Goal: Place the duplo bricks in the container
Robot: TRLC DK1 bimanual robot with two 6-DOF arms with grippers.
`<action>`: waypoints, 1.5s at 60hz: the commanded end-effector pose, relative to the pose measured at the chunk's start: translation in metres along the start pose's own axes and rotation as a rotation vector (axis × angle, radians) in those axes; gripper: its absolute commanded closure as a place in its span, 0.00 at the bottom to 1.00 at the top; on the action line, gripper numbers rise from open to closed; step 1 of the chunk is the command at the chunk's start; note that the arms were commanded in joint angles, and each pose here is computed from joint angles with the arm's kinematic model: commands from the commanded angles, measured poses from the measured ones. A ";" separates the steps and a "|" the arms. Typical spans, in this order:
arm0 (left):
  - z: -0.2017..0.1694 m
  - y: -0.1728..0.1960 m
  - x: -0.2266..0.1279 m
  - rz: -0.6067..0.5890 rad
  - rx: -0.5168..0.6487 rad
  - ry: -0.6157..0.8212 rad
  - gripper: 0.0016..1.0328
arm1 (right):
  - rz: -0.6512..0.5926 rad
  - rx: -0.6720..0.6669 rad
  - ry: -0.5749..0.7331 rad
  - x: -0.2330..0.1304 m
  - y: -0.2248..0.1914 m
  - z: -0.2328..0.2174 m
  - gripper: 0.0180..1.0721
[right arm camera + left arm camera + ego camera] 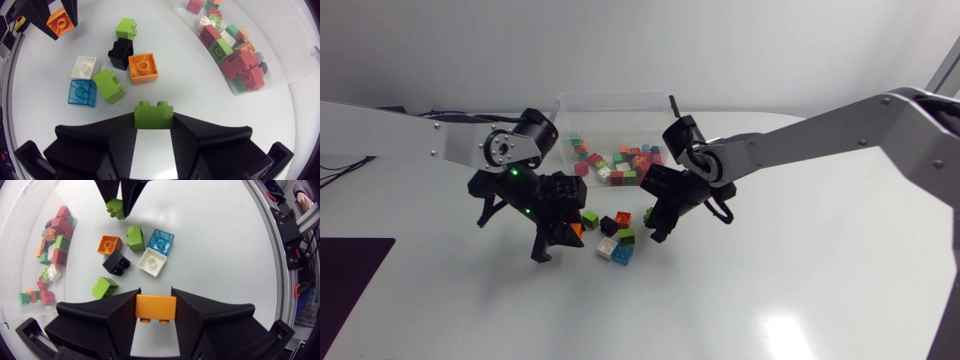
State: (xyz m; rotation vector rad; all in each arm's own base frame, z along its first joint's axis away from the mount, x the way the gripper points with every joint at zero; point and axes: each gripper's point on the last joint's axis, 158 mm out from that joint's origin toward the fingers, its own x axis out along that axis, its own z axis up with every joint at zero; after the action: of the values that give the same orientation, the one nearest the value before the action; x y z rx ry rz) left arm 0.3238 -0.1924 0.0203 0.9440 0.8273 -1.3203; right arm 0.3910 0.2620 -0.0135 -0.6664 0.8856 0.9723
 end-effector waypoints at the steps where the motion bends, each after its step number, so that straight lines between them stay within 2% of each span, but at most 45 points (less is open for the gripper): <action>1: 0.012 0.012 -0.026 0.062 0.023 -0.037 0.72 | -0.033 0.005 -0.034 -0.030 -0.006 0.010 0.81; 11: 0.042 0.051 -0.077 0.191 -0.050 -0.149 0.72 | -0.095 0.022 -0.145 -0.090 -0.024 0.045 0.81; 21: 0.061 0.090 -0.109 0.281 -0.140 -0.251 0.72 | -0.152 0.048 -0.251 -0.134 -0.041 0.080 0.81; 32: 0.073 0.139 -0.130 0.389 -0.240 -0.344 0.71 | -0.188 0.086 -0.337 -0.156 -0.062 0.112 0.81; 50: 0.077 0.209 -0.148 0.506 -0.393 -0.469 0.71 | -0.232 0.148 -0.425 -0.158 -0.101 0.151 0.81; 63: 0.071 0.250 -0.153 0.573 -0.473 -0.550 0.70 | -0.248 0.191 -0.464 -0.138 -0.129 0.166 0.80; 71: 0.064 0.265 -0.139 0.587 -0.497 -0.544 0.69 | -0.256 0.210 -0.474 -0.117 -0.146 0.174 0.80; 76: 0.056 0.275 -0.130 0.608 -0.541 -0.536 0.62 | -0.274 0.227 -0.448 -0.095 -0.158 0.171 0.79; 77: 0.054 0.279 -0.128 0.619 -0.552 -0.530 0.52 | -0.278 0.228 -0.445 -0.092 -0.160 0.171 0.78; 79: 0.051 0.281 -0.126 0.632 -0.565 -0.518 0.36 | -0.288 0.233 -0.433 -0.081 -0.165 0.170 0.68; 82: 0.048 0.284 -0.126 0.650 -0.584 -0.511 0.18 | -0.296 0.237 -0.416 -0.072 -0.171 0.168 0.44; 83: 0.049 0.283 -0.127 0.651 -0.585 -0.510 0.15 | -0.301 0.238 -0.411 -0.070 -0.173 0.167 0.32; 86: 0.048 0.281 -0.130 0.663 -0.590 -0.502 0.12 | -0.302 0.241 -0.405 -0.068 -0.174 0.166 0.13; 90: 0.048 0.272 -0.142 0.674 -0.590 -0.503 0.09 | -0.305 0.233 -0.404 -0.073 -0.172 0.165 0.09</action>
State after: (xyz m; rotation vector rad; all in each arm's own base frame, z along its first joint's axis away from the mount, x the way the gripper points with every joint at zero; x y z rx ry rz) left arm 0.5873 -0.1760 0.1736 0.3512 0.4289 -0.6269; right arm 0.5772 0.2968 0.1445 -0.3818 0.5047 0.6957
